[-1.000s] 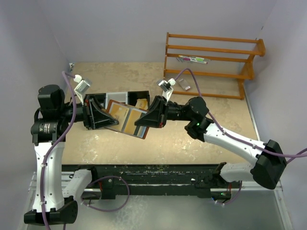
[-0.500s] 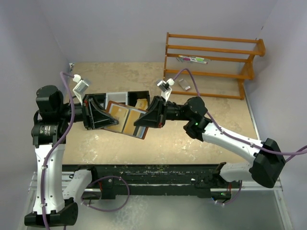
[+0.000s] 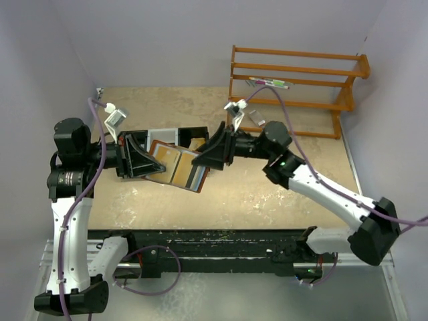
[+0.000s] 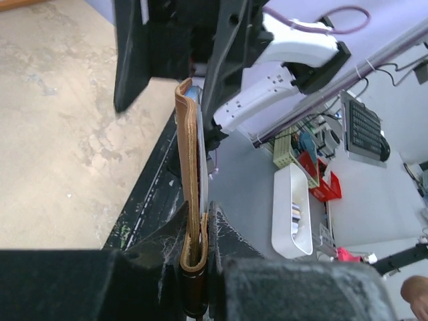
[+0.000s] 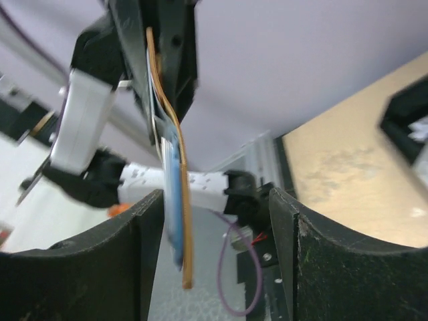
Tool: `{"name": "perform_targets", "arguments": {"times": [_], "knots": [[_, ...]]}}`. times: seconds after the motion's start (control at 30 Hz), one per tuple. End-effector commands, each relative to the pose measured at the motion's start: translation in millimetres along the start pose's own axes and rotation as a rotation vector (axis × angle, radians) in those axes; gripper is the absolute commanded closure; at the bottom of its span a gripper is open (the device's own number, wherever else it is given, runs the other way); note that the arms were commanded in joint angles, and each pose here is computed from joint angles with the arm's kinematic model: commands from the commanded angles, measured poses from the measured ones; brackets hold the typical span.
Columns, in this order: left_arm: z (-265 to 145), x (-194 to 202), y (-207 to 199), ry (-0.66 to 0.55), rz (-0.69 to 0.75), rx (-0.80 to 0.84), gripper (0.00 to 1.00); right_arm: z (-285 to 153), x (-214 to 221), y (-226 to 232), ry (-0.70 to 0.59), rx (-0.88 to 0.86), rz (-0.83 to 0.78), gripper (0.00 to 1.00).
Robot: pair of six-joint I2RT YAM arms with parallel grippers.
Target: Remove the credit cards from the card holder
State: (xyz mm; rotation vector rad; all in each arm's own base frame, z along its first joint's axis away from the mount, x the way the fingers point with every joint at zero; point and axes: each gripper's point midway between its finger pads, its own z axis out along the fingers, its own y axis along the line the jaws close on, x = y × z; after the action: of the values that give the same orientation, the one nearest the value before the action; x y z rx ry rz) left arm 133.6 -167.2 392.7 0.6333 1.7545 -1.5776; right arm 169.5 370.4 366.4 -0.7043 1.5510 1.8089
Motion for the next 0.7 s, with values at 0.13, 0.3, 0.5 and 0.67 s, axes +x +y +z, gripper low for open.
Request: {"name": "perform_targets", "arguments": {"times": [0.13,0.3,0.5,0.67], "knots": [[-10,-19,44,-0.060,0.131,-0.325,1.00,-57,-97,36,-0.292,0.325,-0.302,0.34],[-16,-26,57,-0.078,0.166,-0.415,1.00,-35,-81,53,-0.237,0.186,-0.214,0.38],[-13,-25,46,-0.073,0.174,-0.373,1.00,6,-42,58,-0.138,-0.009,-0.100,0.41],[-7,-22,26,-0.058,0.154,-0.260,1.00,21,-26,53,-0.110,-0.110,-0.016,0.44]]}}
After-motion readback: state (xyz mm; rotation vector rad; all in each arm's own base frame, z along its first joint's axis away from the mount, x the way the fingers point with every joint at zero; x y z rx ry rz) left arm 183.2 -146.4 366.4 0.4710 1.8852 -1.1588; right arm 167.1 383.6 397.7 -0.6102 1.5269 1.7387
